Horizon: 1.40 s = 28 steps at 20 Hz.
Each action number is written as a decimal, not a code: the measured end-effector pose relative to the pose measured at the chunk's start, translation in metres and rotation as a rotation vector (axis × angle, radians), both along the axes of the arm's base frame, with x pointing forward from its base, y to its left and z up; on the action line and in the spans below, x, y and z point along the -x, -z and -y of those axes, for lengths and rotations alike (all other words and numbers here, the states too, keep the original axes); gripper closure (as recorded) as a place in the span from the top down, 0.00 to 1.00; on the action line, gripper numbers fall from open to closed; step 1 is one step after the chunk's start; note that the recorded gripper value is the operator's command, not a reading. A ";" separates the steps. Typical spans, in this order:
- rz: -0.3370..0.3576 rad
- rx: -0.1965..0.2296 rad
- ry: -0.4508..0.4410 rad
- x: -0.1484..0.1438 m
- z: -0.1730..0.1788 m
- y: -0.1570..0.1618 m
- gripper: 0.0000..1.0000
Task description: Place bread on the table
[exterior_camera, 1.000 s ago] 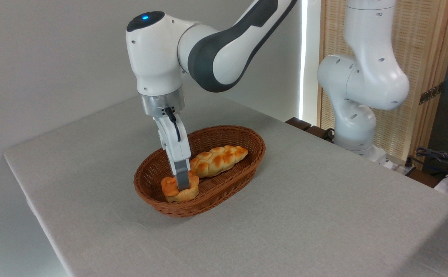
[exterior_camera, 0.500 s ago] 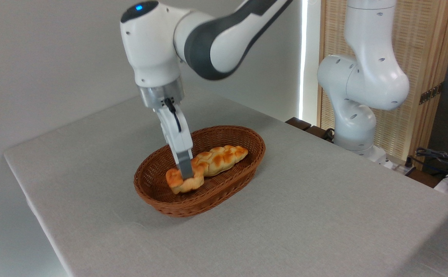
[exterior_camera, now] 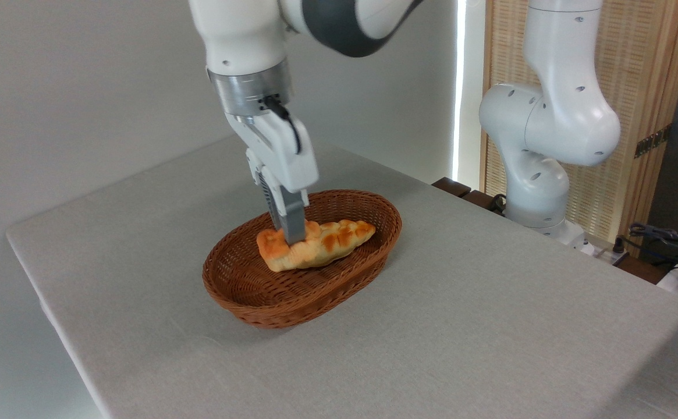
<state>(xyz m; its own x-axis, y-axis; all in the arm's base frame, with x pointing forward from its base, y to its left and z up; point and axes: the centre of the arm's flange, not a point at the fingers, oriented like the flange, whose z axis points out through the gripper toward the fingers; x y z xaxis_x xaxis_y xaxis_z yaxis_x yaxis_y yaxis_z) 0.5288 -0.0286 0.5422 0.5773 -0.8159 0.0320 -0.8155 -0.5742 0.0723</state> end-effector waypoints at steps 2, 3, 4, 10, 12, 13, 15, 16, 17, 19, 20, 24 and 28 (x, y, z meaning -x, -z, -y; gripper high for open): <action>0.013 -0.055 -0.027 -0.004 -0.034 0.002 0.26; 0.029 -0.081 -0.047 -0.009 -0.051 0.006 0.28; 0.038 -0.094 -0.065 -0.015 -0.066 0.014 0.38; 0.046 -0.117 -0.072 -0.048 -0.083 0.072 1.00; 0.051 -0.120 -0.069 -0.053 -0.082 0.081 1.00; 0.049 -0.120 -0.066 -0.055 -0.080 0.085 1.00; 0.034 -0.120 -0.054 -0.057 -0.074 0.094 1.00; 0.026 -0.119 -0.045 -0.057 -0.069 0.099 1.00; 0.019 -0.119 -0.037 -0.058 -0.065 0.103 1.00; 0.014 -0.118 -0.028 -0.060 -0.060 0.108 1.00; 0.017 -0.118 -0.028 -0.060 -0.060 0.107 1.00; 0.109 -0.114 -0.064 -0.062 -0.067 0.063 1.00; 0.250 -0.098 -0.113 -0.044 -0.084 -0.018 1.00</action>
